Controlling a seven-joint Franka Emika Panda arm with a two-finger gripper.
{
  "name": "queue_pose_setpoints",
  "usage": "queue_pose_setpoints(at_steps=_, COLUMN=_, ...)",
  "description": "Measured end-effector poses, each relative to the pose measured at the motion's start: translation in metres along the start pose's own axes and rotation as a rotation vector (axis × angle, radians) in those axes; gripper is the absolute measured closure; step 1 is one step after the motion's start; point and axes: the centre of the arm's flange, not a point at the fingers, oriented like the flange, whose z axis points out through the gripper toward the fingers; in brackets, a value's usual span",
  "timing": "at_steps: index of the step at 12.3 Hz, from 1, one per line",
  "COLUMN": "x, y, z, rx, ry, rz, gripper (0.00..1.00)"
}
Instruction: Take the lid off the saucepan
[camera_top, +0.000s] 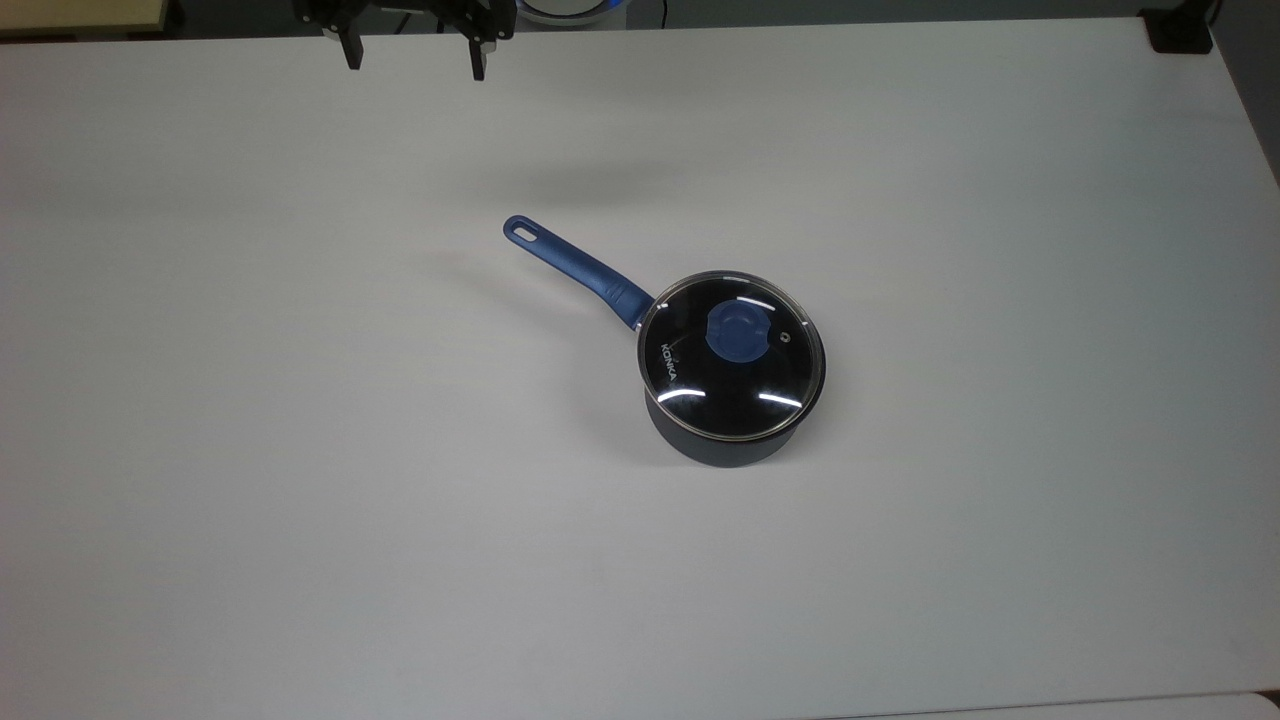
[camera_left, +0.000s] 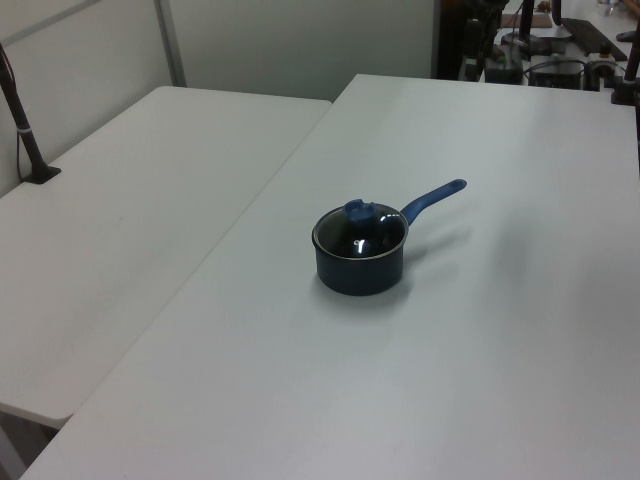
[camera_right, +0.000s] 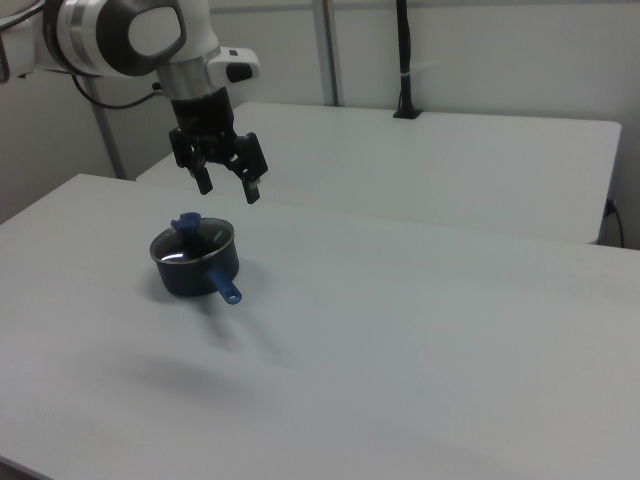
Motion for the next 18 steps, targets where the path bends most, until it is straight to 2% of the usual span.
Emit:
queue_pose_setpoints(at_steps=4, x=0.001, y=-0.003, z=0.002, rx=0.003, ry=-0.003, rz=-0.004, gripper=0.00)
queue_pose_setpoints(at_steps=7, x=0.001, y=0.000, z=0.004, rx=0.037, ry=-0.006, rz=0.011, gripper=0.00)
queue_pose_setpoints(at_steps=12, x=0.003, y=0.005, z=0.007, rx=0.043, ry=-0.010, rz=0.021, gripper=0.00)
queue_pose_setpoints(at_steps=15, x=0.027, y=-0.012, z=0.025, rx=0.053, ry=-0.028, rz=-0.006, gripper=0.00)
queue_pose_setpoints(at_steps=18, x=0.059, y=-0.085, z=0.039, rx=0.068, ry=-0.030, rz=-0.031, gripper=0.00)
